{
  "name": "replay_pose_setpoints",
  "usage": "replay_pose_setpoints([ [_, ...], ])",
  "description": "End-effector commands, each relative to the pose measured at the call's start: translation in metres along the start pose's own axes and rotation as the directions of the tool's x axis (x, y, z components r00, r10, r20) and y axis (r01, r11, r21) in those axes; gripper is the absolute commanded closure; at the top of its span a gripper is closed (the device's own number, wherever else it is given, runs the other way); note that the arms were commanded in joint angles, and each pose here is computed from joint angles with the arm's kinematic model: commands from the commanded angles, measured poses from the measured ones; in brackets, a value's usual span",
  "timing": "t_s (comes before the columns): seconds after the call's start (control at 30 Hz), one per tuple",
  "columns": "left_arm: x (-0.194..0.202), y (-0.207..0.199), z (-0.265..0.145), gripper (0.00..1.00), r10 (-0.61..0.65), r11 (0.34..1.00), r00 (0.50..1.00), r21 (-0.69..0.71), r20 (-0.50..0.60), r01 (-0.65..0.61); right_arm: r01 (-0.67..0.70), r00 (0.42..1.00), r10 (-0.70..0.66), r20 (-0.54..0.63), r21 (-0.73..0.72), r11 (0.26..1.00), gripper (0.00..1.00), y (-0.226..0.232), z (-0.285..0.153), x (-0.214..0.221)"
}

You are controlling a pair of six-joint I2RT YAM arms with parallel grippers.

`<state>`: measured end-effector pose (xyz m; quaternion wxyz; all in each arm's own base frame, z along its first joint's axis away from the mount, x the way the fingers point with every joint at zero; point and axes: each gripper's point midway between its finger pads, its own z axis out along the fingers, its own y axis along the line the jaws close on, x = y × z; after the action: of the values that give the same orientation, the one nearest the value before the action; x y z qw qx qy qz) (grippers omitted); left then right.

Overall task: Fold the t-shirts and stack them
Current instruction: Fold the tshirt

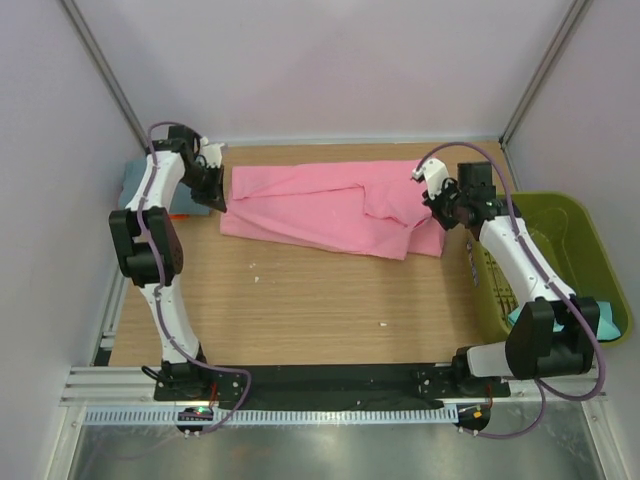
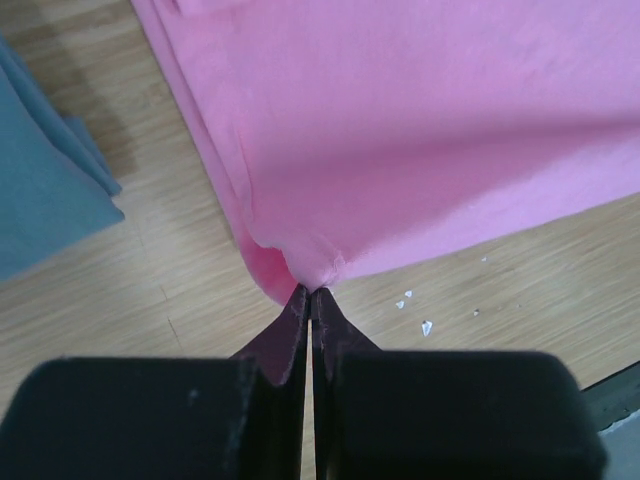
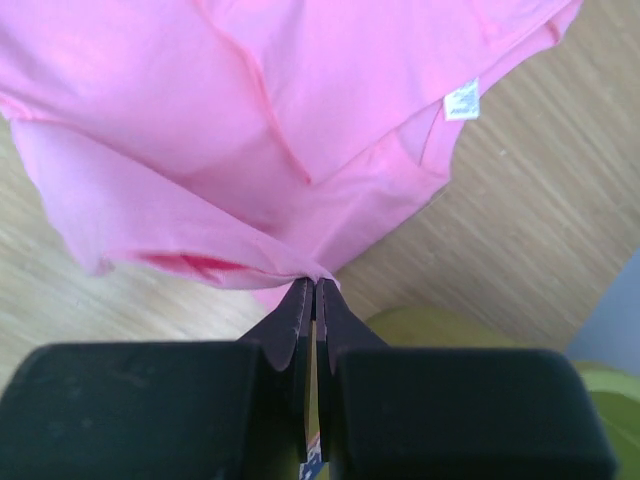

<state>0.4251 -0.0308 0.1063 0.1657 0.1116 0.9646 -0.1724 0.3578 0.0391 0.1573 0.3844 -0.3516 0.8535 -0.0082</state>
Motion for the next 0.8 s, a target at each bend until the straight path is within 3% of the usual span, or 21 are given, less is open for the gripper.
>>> replay_pose_setpoints([
  [0.0,-0.015,-0.006,-0.002,1.0,0.011,0.998,1.0,0.055,0.003,-0.011,-0.024,0.994,0.015,0.105,0.088,0.996,0.99,-0.035,-0.002,-0.048],
  [0.37,-0.048,-0.001,0.009,1.0,0.016,0.998,0.998,0.059,0.065,-0.019,-0.081,0.973,0.044,0.226,0.159,0.984,0.99,-0.1,0.017,-0.118],
  [0.77,-0.081,0.025,0.024,1.0,0.02,1.0,0.992,-0.023,0.124,-0.017,-0.132,0.97,0.092,0.226,0.169,0.977,0.99,-0.141,0.093,-0.129],
])
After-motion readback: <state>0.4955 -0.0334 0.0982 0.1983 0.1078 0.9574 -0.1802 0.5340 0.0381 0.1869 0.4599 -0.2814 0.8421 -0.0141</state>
